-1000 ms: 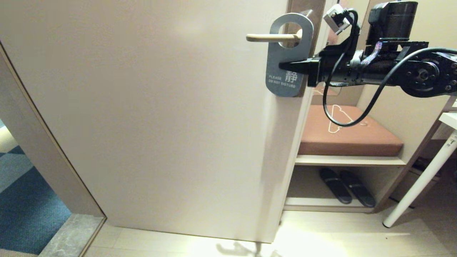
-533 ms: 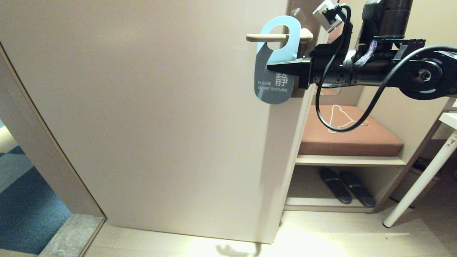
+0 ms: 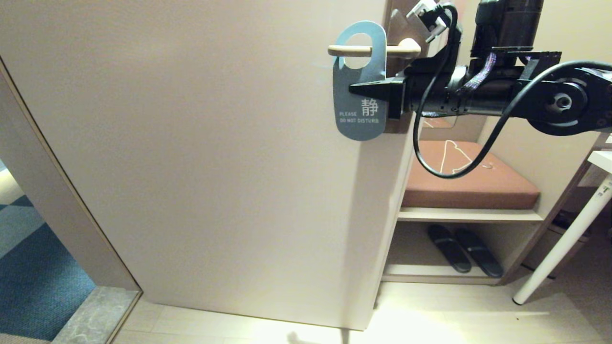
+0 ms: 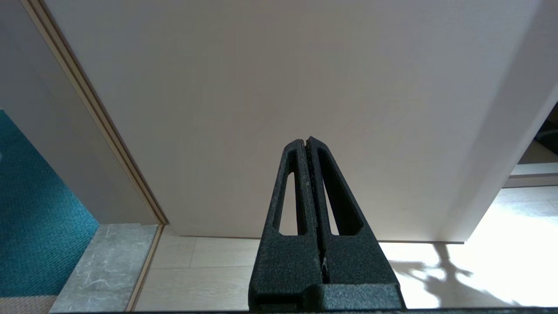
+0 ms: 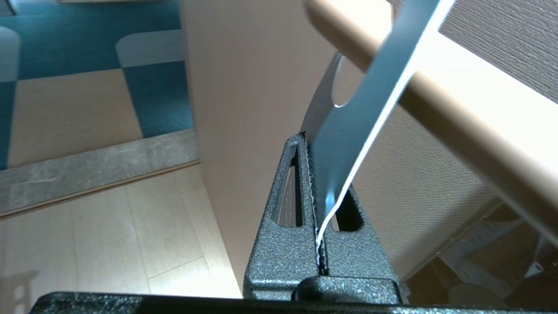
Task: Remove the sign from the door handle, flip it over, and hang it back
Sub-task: Take down the sign, then hand it to the other hand
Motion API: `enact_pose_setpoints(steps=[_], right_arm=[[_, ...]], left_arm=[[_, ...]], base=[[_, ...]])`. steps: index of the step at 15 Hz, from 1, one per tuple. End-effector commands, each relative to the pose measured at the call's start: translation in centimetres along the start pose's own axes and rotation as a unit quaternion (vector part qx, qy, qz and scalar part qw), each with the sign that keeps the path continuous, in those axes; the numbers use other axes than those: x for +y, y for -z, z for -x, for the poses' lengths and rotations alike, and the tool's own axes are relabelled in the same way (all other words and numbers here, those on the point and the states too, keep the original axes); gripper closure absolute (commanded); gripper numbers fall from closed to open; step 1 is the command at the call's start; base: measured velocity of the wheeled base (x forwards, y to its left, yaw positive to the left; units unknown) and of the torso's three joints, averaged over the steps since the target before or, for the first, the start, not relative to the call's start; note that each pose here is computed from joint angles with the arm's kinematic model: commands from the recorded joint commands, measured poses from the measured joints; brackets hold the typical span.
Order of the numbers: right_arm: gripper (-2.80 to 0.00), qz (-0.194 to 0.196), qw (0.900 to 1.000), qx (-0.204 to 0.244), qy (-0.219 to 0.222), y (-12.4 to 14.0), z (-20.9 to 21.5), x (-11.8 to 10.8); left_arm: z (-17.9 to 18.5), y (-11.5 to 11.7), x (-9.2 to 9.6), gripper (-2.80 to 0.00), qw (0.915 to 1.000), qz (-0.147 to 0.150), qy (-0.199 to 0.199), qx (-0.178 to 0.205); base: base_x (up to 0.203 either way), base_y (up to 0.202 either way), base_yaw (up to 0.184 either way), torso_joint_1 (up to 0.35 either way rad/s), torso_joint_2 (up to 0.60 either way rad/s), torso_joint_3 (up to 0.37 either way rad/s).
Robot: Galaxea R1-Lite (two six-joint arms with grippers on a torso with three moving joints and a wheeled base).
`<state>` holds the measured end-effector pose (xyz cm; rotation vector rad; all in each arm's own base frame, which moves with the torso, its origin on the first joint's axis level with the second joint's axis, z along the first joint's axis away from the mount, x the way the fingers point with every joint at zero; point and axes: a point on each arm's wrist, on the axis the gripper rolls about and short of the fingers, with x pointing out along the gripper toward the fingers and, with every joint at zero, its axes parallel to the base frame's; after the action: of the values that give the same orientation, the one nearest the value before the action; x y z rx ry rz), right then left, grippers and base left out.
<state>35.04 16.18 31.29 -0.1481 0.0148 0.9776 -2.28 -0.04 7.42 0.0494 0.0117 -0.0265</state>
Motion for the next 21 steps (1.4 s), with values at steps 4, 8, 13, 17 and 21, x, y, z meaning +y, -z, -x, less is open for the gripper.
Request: enact_pose_setpoints(steps=[4,8,13,17,21], right_arm=[[0.0,-0.001,1.0,0.005,0.009,0.7,-1.4,-0.7],[0.0,0.005,1.0,-0.004,0.007,0.4,-2.4,-0.3],[0.0,0.008,1.0,-0.01,-0.011,0.0,-3.4,0.9],[0.0,0.008,1.0,-0.007,-0.011,0.2,-4.0,1.6],[0.0,0.011,1.0,-0.011,-0.019,-0.1,-4.2,2.0]], left_arm=[[0.0,0.0,0.0,0.0,1.0,-0.001,0.0,0.001],[0.0,0.0,0.0,0.0,1.0,0.0,0.0,0.001],[0.0,0.0,0.0,0.0,1.0,-0.001,0.0,0.001],[0.0,0.0,0.0,0.0,1.0,0.0,0.0,0.001],[0.0,0.0,0.0,0.0,1.0,-0.001,0.0,0.001]], base=[[0.0,0.0,0.0,0.0,0.0,0.0],[0.0,0.0,0.0,0.0,0.0,0.0],[0.0,0.0,0.0,0.0,0.0,0.0],[0.0,0.0,0.0,0.0,0.0,0.0],[0.0,0.0,0.0,0.0,0.0,0.0]])
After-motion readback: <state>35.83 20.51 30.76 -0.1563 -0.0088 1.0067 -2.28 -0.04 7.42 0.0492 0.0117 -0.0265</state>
